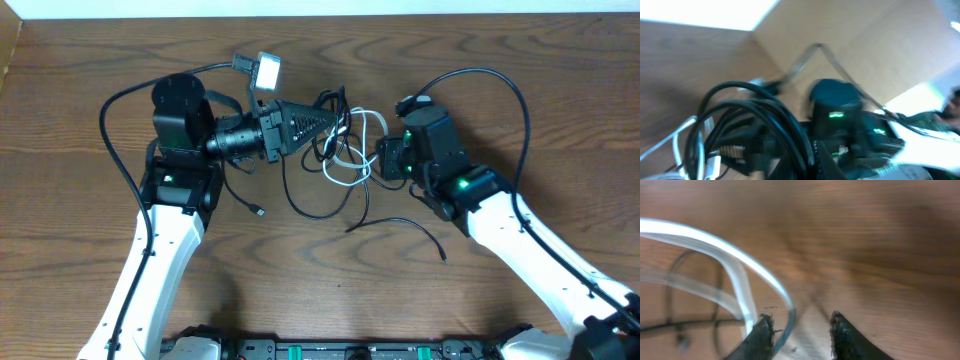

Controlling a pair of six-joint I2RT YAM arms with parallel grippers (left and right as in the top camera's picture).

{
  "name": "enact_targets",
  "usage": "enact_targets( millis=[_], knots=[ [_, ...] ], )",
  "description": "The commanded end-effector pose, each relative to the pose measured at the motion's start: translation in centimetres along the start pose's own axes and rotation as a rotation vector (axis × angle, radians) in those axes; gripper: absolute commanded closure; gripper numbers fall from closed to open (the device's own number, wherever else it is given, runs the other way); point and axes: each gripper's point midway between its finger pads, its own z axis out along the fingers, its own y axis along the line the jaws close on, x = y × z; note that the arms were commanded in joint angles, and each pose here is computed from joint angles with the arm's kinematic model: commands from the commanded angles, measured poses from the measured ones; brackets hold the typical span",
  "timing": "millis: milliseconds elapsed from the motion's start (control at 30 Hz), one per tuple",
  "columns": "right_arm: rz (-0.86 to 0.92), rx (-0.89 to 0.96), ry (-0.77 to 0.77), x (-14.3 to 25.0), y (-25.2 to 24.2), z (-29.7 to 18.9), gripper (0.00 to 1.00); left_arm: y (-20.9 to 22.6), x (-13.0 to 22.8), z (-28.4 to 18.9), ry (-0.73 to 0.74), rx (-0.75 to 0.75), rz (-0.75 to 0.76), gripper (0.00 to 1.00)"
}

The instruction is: Untangle cables

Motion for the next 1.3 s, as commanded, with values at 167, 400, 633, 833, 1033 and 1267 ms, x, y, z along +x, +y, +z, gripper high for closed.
enact_targets(
  millis=[167, 400, 633, 833, 1033, 1267],
  knots=[
    [0.048, 0.401, -0.192, -3.9, -8.4, -1.6, 0.99, -6.1, 0.5, -0.9, 0.116, 0.228, 0.147, 0.92],
    [0.156, 0.606, -0.155, -3.7, -16.5, -3.9, 0.99, -5.8, -0.1, -1.5, 0.090, 0.212, 0.194, 0.92],
    [0.350, 0.767, -0.110, -1.8, -23.4, -8.8, 0.99, -1.4, -5.3, -5.3, -0.156, -0.020, 0.202, 0.92],
    [0.377, 0.699, -0.140, -2.5, -23.3, -11.4, 0.99, 3.8, -8.1, -8.0, -0.356, -0.259, 0.050, 0.92],
    [0.377, 0.651, -0.201, -3.5, -22.1, -13.0, 0.99, 7.1, -6.7, -7.9, -0.373, -0.385, -0.124, 0.92],
    [0.382, 0.731, -0.240, -3.3, -23.2, -16.3, 0.99, 13.3, -7.0, -13.0, -0.597, -0.753, -0.287, 0.92]
  ],
)
